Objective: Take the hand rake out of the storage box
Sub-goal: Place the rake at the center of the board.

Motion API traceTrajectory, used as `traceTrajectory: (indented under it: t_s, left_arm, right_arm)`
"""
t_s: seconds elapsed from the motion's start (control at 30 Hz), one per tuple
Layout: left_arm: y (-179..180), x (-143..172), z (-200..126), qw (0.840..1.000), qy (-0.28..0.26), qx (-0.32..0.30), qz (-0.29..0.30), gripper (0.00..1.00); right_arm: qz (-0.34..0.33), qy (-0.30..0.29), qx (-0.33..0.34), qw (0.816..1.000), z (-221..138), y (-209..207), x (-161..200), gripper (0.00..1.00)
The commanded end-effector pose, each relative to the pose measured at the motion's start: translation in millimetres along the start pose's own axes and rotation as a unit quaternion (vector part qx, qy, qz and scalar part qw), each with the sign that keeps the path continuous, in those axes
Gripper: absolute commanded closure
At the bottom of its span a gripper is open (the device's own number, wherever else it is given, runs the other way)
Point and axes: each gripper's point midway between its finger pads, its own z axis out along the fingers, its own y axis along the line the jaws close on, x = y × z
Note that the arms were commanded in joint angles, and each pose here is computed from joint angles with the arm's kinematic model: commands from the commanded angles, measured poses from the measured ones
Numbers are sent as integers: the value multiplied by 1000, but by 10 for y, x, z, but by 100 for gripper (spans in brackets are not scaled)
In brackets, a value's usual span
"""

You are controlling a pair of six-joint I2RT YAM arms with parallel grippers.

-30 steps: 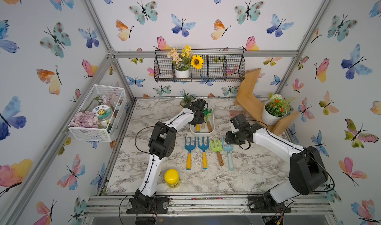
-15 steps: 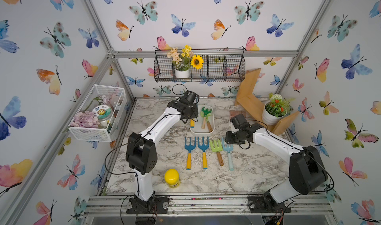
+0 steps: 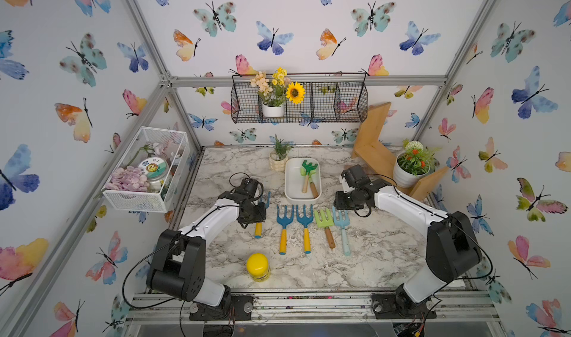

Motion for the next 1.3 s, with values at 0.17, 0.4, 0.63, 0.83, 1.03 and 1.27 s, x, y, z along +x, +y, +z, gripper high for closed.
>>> traceTrajectory:
  t_s: [0.17, 0.4, 0.63, 0.83, 1.03, 1.27]
  left_arm:
    - [-142, 204, 91, 997, -7, 75, -6, 82]
    - [-94, 259, 218, 997, 1, 71, -16, 82]
    - [-27, 356, 320, 998, 22, 58, -26, 80]
    - [38, 394, 373, 998, 33, 42, -29, 78]
    - [126, 416, 426, 998, 41, 17, -35, 71]
    - [156, 322, 328, 999, 29, -3, -31, 61]
  right_arm:
    - [-14, 2, 0, 1000, -26, 55, -81, 54]
    - [-15, 2, -10, 1000, -6, 114, -139, 54]
    - [-23, -13, -16, 1000, -41, 196, -332, 54]
    - [-30, -37, -29, 998, -136, 348, -636, 54]
    - [-43, -50, -47, 997, -96, 639, -880, 55]
    - [-34, -67, -53, 996, 108, 914, -1077, 55]
